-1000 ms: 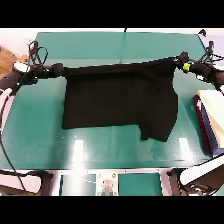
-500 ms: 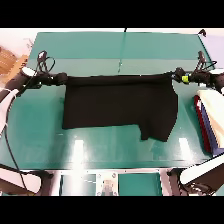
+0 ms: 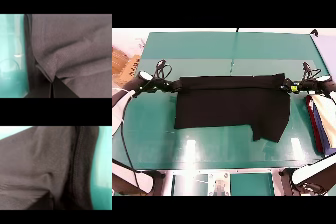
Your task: Fold the shirts.
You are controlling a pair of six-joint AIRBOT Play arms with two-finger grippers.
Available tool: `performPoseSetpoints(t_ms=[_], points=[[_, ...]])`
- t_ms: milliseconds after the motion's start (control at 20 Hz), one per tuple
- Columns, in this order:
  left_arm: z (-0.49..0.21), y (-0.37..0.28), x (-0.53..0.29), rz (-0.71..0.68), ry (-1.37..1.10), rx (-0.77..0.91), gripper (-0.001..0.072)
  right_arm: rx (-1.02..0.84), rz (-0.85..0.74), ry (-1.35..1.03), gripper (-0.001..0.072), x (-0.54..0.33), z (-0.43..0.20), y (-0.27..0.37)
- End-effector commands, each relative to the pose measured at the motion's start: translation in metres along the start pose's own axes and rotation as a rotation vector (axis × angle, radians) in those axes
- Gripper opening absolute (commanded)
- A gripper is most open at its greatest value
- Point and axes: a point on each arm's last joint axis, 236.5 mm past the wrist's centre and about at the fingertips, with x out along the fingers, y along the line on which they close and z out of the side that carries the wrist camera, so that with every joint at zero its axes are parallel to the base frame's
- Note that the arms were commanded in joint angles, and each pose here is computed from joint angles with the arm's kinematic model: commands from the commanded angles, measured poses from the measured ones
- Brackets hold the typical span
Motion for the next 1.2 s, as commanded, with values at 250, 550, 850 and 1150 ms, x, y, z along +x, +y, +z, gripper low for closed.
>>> performPoseSetpoints(t_ms=[250,550,850,1150], points=[[-0.016,-0.031,-0.061,-0.165,0.261,-0.024,0.0549,0.088,0.021,0.085,0.0308,-0.069,0.005,-0.004],[-0.052,-0.028,-0.123,-0.193,0.526,-0.193,0.0022,0.184,-0.008,0.233,0.0017,-0.115,-0.048,-0.010],[-0.104,-0.055,-0.138,-0.150,0.624,-0.127,0.0022,0.260,-0.082,0.279,0.0016,-0.153,-0.132,-0.006],[-0.188,-0.051,-0.155,-0.017,0.383,-0.172,0.0022,0.398,-0.214,0.133,0.0017,-0.181,-0.213,-0.028]])
